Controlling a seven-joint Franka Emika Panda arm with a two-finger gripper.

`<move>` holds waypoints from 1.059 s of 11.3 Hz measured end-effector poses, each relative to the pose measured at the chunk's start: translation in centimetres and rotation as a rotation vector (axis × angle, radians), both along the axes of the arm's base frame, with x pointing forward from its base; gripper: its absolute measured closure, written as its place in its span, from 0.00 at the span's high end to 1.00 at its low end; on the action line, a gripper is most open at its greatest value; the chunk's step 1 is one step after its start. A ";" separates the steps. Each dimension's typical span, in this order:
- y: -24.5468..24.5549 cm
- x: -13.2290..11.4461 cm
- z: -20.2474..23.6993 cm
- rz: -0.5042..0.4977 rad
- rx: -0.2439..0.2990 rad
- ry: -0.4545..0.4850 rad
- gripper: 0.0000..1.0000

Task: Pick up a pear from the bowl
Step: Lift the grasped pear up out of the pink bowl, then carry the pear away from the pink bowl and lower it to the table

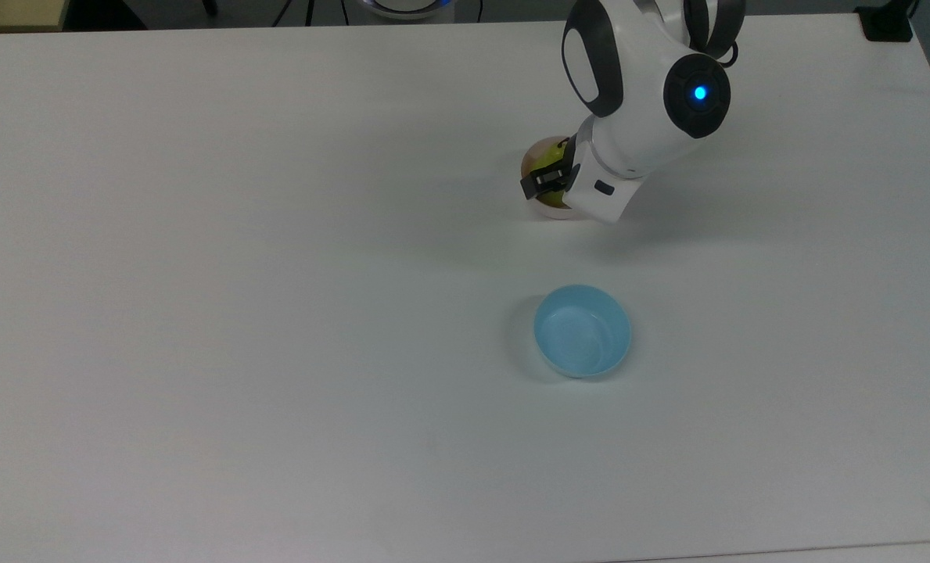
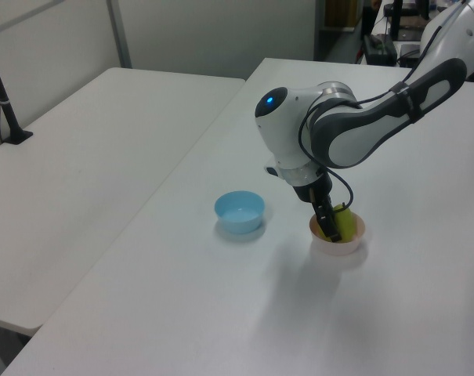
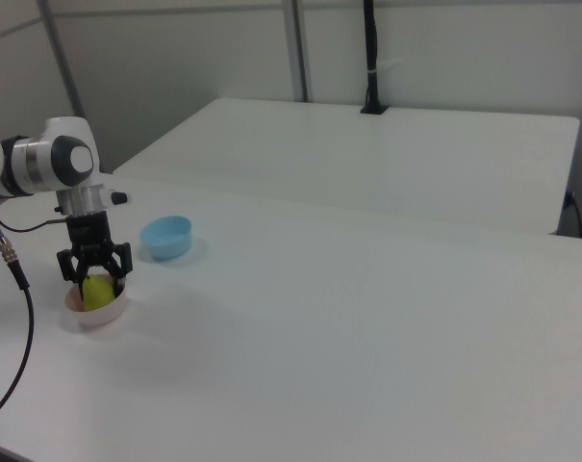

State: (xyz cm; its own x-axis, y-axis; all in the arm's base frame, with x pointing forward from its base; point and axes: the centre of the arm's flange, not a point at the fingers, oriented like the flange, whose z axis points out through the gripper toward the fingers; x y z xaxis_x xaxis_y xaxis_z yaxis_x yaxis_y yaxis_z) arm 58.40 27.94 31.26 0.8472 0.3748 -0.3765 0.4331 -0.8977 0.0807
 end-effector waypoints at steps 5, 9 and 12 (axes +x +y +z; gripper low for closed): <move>-0.6 0.6 3.8 -0.004 0.014 -0.063 0.70; -5.9 1.5 11.4 -0.069 0.054 -0.101 0.70; -14.1 3.7 12.1 -0.139 0.068 -0.099 0.70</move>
State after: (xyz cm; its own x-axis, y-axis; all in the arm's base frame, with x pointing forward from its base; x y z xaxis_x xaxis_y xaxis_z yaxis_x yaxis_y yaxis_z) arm 62.10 13.85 43.39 0.9241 0.2737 -0.2667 0.2979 -0.9531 0.0538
